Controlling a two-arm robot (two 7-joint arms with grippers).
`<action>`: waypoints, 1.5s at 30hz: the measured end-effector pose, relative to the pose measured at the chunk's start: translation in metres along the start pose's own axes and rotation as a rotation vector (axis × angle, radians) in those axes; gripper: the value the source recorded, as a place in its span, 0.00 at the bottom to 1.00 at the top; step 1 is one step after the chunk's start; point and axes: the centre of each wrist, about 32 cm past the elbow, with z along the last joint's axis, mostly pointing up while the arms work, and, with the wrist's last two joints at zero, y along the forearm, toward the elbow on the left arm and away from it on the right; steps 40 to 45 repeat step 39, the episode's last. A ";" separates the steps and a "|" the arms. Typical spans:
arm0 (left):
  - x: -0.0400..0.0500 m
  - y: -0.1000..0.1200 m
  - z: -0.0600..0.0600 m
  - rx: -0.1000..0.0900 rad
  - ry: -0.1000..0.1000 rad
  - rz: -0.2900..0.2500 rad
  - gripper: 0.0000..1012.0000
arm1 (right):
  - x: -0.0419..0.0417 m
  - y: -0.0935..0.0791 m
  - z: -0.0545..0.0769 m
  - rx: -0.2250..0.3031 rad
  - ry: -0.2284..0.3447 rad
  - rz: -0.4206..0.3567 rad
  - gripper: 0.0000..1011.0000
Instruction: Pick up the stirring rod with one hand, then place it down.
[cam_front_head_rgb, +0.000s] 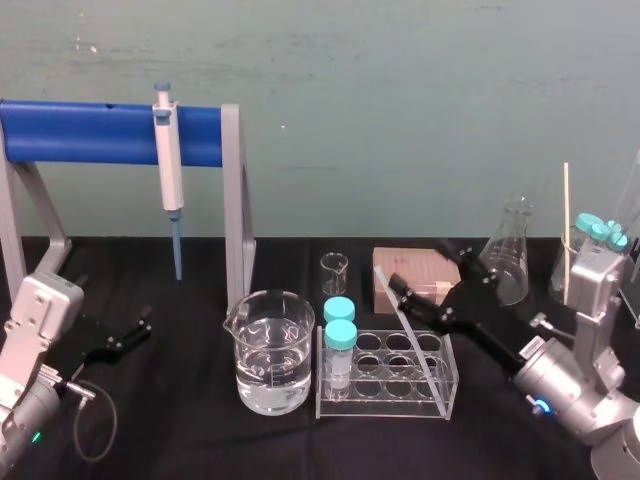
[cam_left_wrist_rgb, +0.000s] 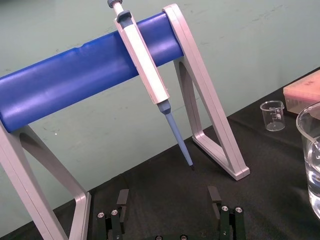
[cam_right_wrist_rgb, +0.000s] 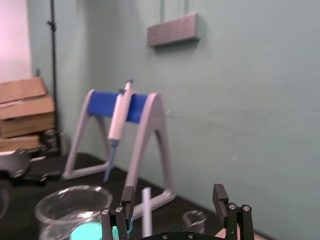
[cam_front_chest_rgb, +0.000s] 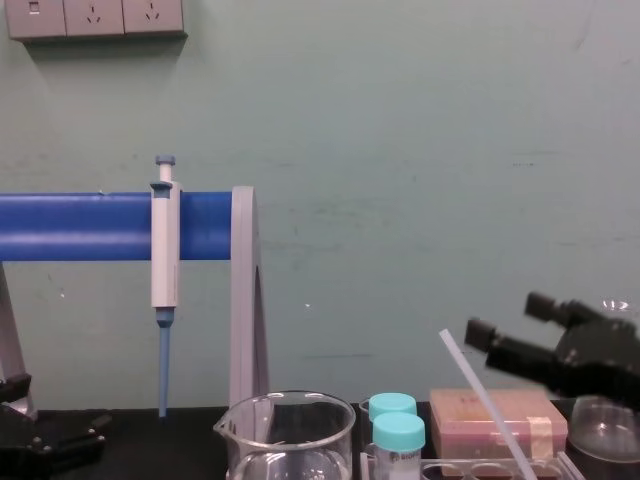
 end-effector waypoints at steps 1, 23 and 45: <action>0.0000 0.000 0.000 0.000 0.000 0.000 0.99 | 0.0001 -0.001 0.001 0.009 -0.010 -0.013 0.99; 0.0000 0.000 0.000 0.000 0.000 0.000 0.99 | -0.0098 -0.047 0.005 -0.201 0.076 -0.467 0.99; 0.0000 0.000 0.000 0.000 0.000 0.000 0.99 | -0.0095 -0.046 0.006 -0.190 0.070 -0.465 0.99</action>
